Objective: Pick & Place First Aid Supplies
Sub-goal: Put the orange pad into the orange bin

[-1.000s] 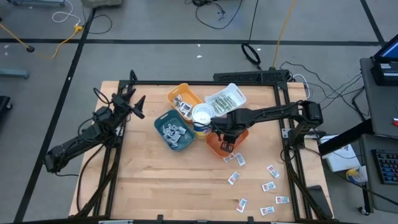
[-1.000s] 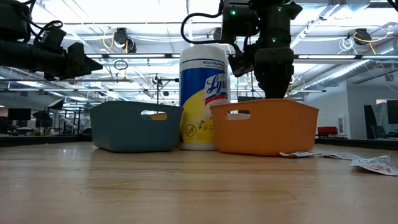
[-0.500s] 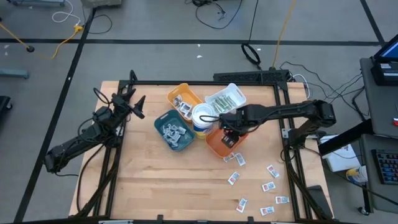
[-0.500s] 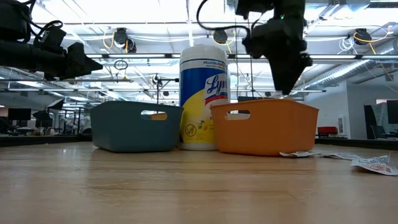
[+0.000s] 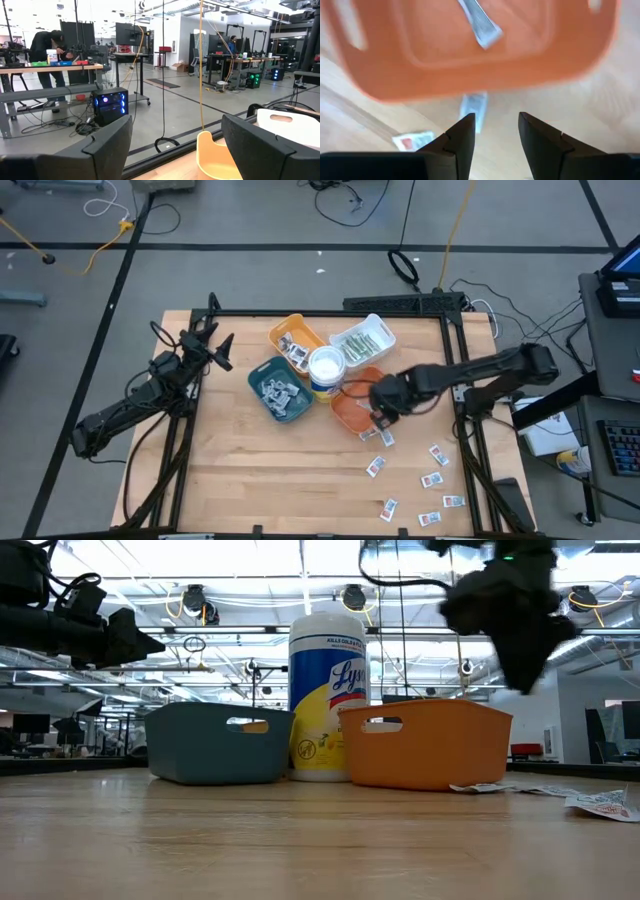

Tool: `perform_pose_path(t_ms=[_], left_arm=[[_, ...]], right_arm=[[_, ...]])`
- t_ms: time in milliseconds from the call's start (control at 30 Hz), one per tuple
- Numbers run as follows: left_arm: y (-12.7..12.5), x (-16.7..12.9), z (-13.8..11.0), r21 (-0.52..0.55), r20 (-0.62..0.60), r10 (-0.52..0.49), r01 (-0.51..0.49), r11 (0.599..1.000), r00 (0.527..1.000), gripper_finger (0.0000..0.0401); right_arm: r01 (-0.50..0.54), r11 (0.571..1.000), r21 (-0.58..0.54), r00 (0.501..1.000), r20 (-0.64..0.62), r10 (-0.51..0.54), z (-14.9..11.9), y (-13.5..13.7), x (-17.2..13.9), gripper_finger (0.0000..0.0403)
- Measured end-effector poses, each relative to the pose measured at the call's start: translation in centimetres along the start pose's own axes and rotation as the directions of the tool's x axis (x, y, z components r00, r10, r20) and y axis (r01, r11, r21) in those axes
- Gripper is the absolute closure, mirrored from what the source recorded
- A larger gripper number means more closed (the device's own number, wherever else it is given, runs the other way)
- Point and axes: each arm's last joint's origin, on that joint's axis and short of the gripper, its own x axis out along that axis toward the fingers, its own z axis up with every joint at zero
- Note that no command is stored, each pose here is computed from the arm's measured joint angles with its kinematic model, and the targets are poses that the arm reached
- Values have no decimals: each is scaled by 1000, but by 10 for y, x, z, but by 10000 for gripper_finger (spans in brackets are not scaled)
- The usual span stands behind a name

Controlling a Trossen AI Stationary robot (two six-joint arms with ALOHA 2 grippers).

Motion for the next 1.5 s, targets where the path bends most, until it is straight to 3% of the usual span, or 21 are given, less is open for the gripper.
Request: perform_pose_path(t_ms=[367,700,1067,1500], left_arm=[[0,0,0,0,0,0,0,1000,1000,93],[0,0,0,0,0,0,0,1000,1000,93],[0,0,0,0,0,0,0,1000,1000,93],[0,0,0,0,0,0,0,1000,1000,93]], right_arm=[[53,997,-52,996,-71,-57,-83,-23,19,259],[71,993,-91,982,-166,-86,-126,-35,26,259],[121,987,-109,962,-231,-144,-138,-33,57,259],[196,979,-59,940,-272,-205,-128,-43,98,259]])
